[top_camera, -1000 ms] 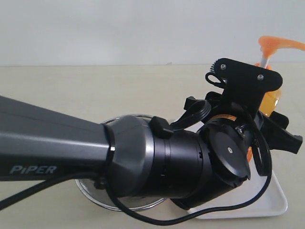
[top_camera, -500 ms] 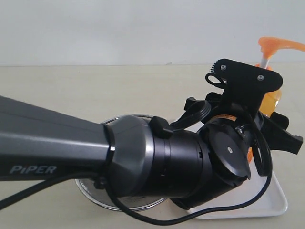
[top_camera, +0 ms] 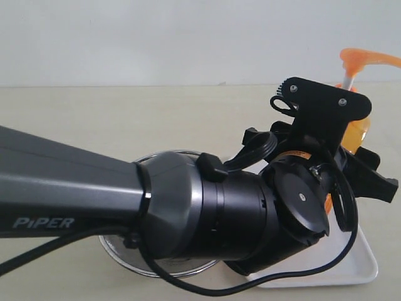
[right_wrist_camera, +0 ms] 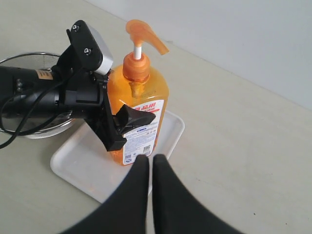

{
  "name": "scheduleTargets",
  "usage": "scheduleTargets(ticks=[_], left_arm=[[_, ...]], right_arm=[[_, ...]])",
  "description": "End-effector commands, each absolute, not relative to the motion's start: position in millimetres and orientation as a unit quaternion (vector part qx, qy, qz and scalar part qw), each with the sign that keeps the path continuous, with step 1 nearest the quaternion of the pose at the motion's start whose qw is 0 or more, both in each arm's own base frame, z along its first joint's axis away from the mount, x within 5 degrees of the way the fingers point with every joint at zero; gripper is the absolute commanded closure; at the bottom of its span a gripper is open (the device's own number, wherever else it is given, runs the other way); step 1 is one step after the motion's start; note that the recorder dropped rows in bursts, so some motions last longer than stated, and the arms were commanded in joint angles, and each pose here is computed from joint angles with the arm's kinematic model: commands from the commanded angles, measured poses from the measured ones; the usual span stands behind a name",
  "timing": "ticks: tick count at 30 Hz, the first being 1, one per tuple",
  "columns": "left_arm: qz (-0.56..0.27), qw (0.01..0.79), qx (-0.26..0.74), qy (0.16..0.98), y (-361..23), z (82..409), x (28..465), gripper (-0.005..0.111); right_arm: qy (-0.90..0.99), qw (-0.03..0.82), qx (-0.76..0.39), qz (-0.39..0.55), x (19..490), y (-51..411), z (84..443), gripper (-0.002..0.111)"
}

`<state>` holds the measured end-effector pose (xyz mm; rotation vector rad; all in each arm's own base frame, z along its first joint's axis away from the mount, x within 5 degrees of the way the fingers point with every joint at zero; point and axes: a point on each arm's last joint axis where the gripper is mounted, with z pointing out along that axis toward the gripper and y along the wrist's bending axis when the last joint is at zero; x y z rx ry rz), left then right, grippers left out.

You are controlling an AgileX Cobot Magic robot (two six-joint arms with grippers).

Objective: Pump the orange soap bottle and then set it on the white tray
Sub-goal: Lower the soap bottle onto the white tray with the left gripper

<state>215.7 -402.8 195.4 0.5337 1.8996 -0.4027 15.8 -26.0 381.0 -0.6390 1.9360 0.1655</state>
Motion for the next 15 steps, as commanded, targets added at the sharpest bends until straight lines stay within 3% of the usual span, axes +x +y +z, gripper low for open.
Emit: scheduleTargets(ticks=[1,15], left_arm=[[-0.166,0.558,0.218,0.783,-401.0,207.4,217.3,0.102],[-0.139,0.546,0.22,0.797,-397.3,202.7,218.0,0.102]], right_arm=[[0.806,0.525,-0.267,0.067,15.6,-26.7,381.0,0.108],[0.806,0.524,-0.266,0.067,15.6,-26.7,381.0,0.108]])
